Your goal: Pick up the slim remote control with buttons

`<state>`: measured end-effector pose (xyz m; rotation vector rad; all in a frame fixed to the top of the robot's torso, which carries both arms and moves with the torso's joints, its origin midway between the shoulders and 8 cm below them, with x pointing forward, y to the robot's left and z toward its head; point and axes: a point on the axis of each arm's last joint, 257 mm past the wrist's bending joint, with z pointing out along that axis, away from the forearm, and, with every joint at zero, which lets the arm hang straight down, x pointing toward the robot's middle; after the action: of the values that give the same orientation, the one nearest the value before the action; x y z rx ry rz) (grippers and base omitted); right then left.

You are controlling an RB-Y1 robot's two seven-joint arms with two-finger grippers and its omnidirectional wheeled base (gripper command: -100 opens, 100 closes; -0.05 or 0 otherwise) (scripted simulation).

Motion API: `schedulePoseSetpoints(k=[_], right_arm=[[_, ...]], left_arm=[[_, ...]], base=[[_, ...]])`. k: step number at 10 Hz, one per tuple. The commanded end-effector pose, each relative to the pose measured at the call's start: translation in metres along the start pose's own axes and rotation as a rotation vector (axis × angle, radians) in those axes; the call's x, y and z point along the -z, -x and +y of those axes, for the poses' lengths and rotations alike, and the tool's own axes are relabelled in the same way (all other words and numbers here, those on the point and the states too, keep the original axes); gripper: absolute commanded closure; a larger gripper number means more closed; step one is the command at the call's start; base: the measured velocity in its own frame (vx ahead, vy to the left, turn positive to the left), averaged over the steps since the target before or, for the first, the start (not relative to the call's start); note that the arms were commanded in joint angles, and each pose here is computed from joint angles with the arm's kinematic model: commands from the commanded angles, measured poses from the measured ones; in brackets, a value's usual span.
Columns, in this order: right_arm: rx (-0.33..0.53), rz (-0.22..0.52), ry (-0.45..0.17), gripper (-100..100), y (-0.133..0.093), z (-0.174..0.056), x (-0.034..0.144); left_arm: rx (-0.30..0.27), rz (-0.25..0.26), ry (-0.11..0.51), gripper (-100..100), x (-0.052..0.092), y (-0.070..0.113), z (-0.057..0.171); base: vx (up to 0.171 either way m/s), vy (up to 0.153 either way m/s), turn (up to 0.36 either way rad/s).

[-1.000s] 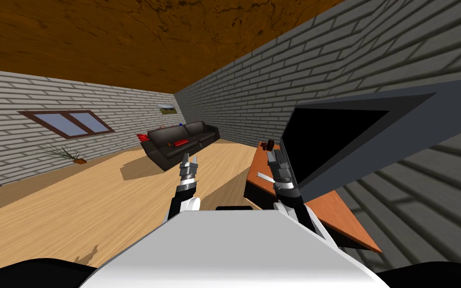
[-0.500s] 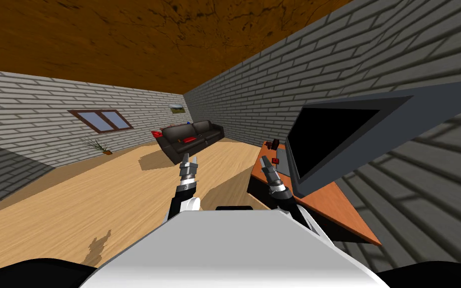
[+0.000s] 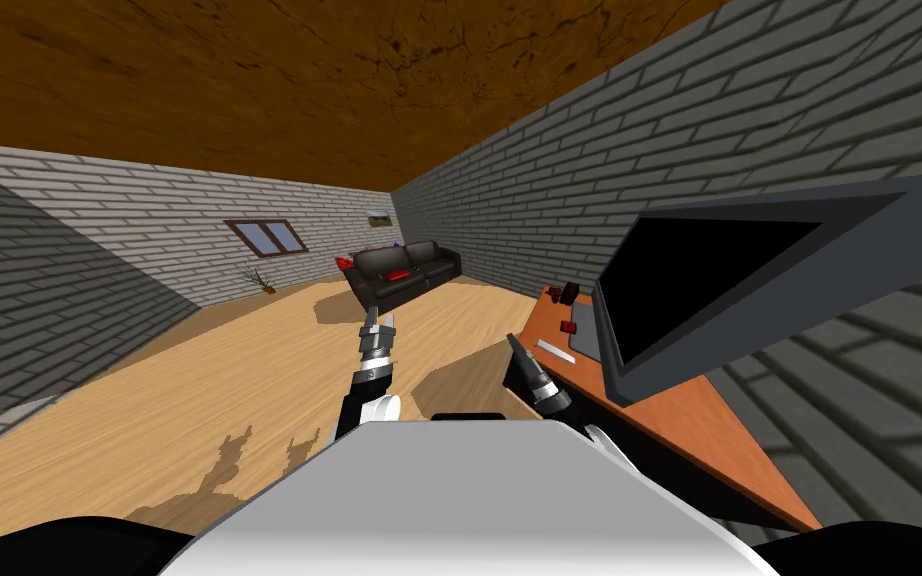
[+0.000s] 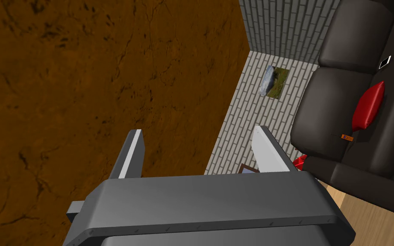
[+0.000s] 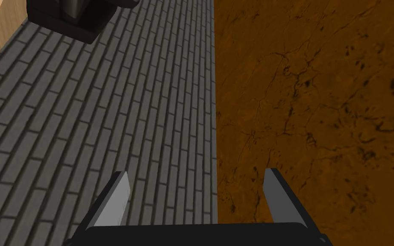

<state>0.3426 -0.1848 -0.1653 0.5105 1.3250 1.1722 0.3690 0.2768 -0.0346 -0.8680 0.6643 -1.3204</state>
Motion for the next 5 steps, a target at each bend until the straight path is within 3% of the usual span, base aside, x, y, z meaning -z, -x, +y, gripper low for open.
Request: schedulePoseSetpoints(k=[1, 2, 3, 4, 5], right_arm=[[0.011, 0.065, -0.086, -100, -0.02, -0.031, 0.02], [0.023, 0.121, -0.151, -100, -0.038, -0.053, 0.037], [0.023, 0.124, -0.161, -100, -0.039, -0.058, 0.039], [0.037, 0.185, -0.234, -100, -0.057, -0.083, 0.062], [0.037, 0.187, -0.24, -100, -0.058, -0.085, 0.063]], left_arm=[[0.0, 0.0, 0.0, 0, 0.0, 0.0, 0.0], [0.0, 0.0, 0.0, 0, 0.0, 0.0, 0.0], [0.0, 0.0, 0.0, 0, 0.0, 0.0, 0.0], [0.0, 0.0, 0.0, 0, 0.0, 0.0, 0.0], [0.0, 0.0, 0.0, 0, 0.0, 0.0, 0.0]], base=[[-0.009, 0.013, 0.194], [-0.006, 0.012, 0.418], [-0.002, -0.002, 0.102], [0.007, 0.002, 0.161], [0.009, -0.002, 0.127]])
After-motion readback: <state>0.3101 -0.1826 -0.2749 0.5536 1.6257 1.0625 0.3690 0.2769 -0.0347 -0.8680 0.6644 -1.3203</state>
